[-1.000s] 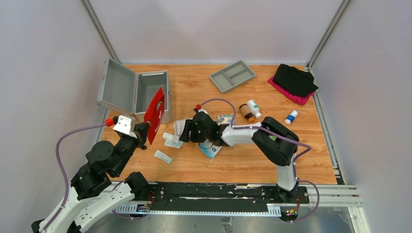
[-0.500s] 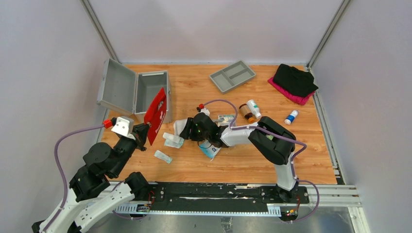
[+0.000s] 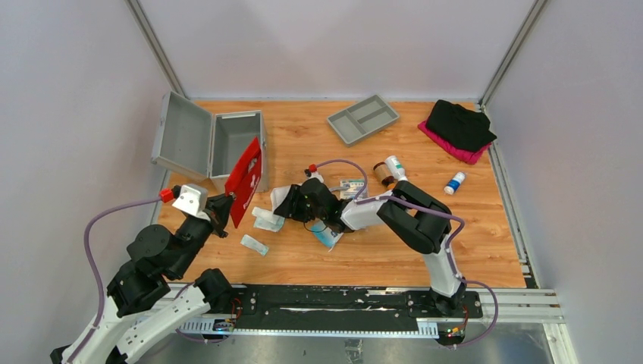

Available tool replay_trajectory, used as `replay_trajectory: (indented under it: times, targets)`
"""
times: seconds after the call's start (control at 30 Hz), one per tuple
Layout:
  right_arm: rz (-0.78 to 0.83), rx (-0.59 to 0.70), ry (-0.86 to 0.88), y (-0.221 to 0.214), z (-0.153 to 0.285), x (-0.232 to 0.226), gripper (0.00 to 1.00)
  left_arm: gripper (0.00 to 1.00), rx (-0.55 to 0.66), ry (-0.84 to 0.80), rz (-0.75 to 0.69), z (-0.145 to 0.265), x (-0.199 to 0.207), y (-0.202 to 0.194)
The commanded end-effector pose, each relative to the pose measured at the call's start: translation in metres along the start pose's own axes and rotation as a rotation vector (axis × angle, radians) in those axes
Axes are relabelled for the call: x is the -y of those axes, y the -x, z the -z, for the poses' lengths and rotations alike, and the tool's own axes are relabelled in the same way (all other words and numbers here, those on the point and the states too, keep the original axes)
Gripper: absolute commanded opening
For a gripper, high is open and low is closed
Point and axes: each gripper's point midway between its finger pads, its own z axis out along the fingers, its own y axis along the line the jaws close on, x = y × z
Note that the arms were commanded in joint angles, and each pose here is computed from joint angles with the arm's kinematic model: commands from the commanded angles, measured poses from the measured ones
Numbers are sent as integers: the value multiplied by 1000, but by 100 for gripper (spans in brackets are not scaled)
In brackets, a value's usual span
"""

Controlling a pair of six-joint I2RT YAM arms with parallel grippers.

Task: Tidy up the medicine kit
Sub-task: Pick up the medical item at the center of the board.

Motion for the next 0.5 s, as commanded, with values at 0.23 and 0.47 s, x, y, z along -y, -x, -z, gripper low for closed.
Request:
replay_trajectory:
  times: [0.23,0.47]
  targets:
    - [-26,-115,-95,-42,-9,44,32,0,19,-5,-10,-1,0,1]
    - [-6,-116,-52,-42,-11,39,11,0,15,4,-11,-2,-1,-1]
